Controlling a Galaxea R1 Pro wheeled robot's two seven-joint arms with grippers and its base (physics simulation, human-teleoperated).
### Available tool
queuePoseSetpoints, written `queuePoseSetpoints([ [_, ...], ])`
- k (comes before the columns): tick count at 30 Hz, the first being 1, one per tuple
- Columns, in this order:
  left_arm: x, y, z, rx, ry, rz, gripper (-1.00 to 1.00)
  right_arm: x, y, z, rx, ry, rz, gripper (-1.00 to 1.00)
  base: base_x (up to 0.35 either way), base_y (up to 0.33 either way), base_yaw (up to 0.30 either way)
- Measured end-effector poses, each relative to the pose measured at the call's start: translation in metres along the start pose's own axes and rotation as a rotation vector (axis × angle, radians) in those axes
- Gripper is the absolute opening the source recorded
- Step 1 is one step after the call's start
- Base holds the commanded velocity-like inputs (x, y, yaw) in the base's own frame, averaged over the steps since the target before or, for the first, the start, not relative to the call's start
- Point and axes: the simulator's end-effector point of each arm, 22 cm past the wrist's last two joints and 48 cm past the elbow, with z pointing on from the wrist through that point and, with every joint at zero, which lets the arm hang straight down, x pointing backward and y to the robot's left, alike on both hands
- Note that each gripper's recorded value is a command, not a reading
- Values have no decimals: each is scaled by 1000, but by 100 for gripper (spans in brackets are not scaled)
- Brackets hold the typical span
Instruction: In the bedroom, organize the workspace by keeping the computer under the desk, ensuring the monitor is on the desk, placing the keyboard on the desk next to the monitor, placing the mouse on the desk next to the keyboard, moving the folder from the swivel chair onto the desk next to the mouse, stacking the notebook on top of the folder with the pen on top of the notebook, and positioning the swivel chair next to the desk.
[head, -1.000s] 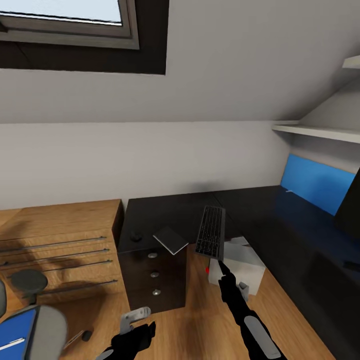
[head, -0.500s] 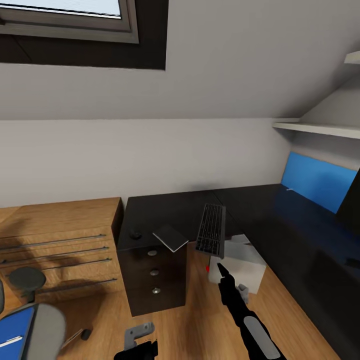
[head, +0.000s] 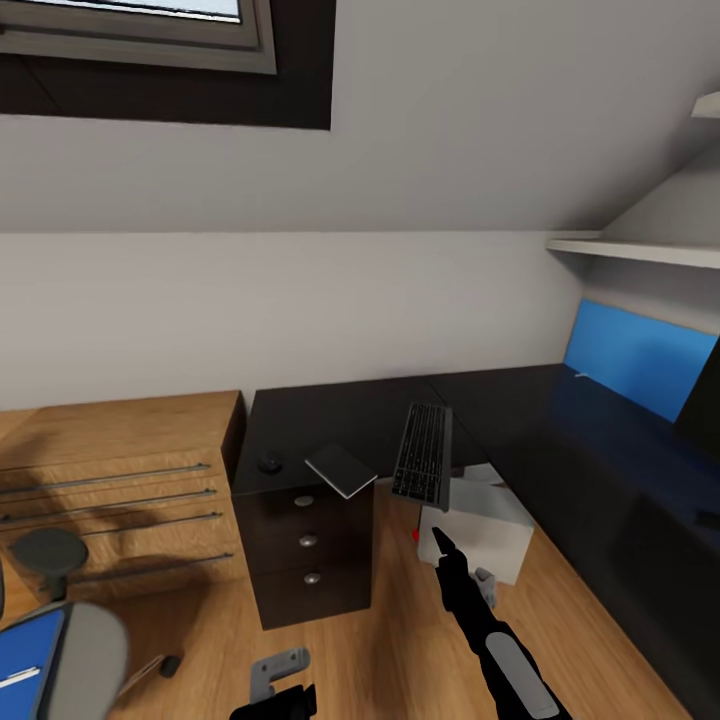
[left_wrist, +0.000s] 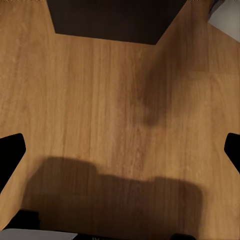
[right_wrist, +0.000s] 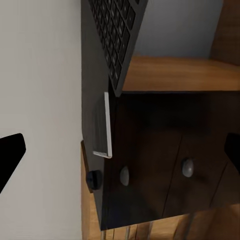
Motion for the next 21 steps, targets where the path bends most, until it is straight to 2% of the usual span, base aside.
queuePoseSetpoints([
  [21, 17, 4, 28, 3, -4, 0, 100, 3, -33, 8, -2, 0, -1, 100, 0, 0, 0],
])
